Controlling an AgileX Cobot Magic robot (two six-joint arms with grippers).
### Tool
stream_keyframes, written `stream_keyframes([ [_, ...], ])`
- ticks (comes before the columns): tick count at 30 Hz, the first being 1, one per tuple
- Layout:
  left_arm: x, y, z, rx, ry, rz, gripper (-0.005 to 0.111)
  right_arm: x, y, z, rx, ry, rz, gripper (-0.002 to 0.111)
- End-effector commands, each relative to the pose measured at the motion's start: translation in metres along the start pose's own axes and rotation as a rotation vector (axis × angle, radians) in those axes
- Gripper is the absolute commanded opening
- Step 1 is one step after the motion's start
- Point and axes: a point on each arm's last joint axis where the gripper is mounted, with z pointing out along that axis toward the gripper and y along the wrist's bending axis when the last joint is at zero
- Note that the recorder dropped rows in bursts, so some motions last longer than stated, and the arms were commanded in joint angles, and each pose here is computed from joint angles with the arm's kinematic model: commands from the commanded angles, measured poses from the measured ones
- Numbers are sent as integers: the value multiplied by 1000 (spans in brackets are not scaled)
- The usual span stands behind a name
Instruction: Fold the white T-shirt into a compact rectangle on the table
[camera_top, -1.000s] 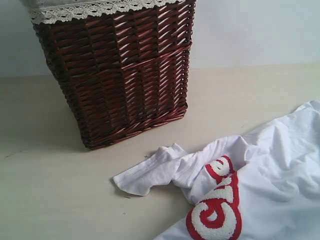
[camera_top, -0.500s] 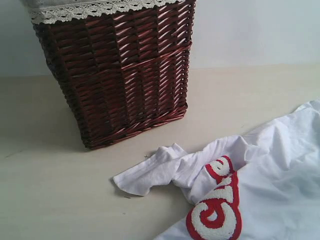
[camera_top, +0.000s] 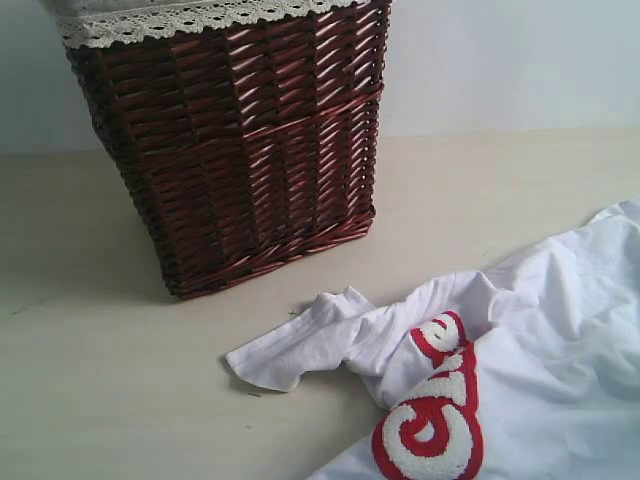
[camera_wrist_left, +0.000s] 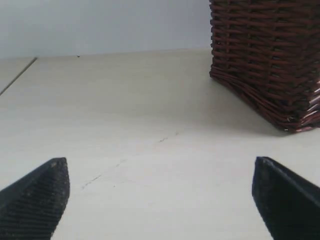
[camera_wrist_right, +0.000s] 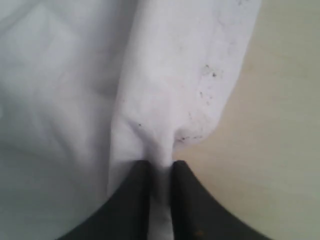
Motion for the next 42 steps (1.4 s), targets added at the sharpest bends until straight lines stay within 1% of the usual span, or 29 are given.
stream_keyframes([
  [1,-1,0,0,-2,-12,-10,94,-2,-5,-2,42,-18,-26,0],
  [4,-1,0,0,-2,-12,-10,94,-4,-11,-8,146,-31,-33,0],
  [10,-1,0,0,-2,-12,-10,94,-8,-18,-22,296,-52,-31,0],
  [13,-1,0,0,-2,-12,-10,94,-7,-21,-27,356,-24,-37,0],
  [17,-1,0,0,-2,-12,-10,94,0,-23,-28,377,66,-88,1],
  [19,-1,0,0,-2,-12,-10,94,3,-24,-28,385,103,-118,9],
  [21,-1,0,0,-2,-12,-10,94,4,-24,-29,389,120,-131,22],
  [23,-1,0,0,-2,-12,-10,94,4,-25,-29,392,110,-121,40],
  [24,-1,0,0,-2,-12,-10,94,3,-25,-28,392,99,-109,46],
  [25,-1,0,0,-2,-12,-10,94,1,-23,-30,396,83,-100,50],
  [27,-1,0,0,-2,-12,-10,94,-4,-19,-39,412,42,-86,52],
  [30,-1,0,0,-2,-12,-10,94,-17,-6,-59,429,-80,-79,51],
  [31,-1,0,0,-2,-12,-10,94,-22,1,-65,409,-135,-81,51],
  [33,-1,0,0,-2,-12,-10,94,-28,15,-66,304,-177,-119,47],
  [34,-1,0,0,-2,-12,-10,94,-31,25,-61,224,-180,-134,41],
  [36,-1,0,0,-2,-12,-10,94,-34,37,-44,124,-151,-146,29],
  [37,-1,0,0,-2,-12,-10,94,-33,44,-29,77,-121,-147,21],
  [38,-1,0,0,-2,-12,-10,94,-35,50,-17,60,-98,-162,15],
  [40,-1,0,0,-2,-12,-10,94,-36,58,9,82,-45,-192,3],
  [41,-1,0,0,-2,-12,-10,94,-36,58,20,110,-23,-192,0],
  [42,-1,0,0,-2,-12,-10,94,-36,60,28,129,-7,-184,0],
])
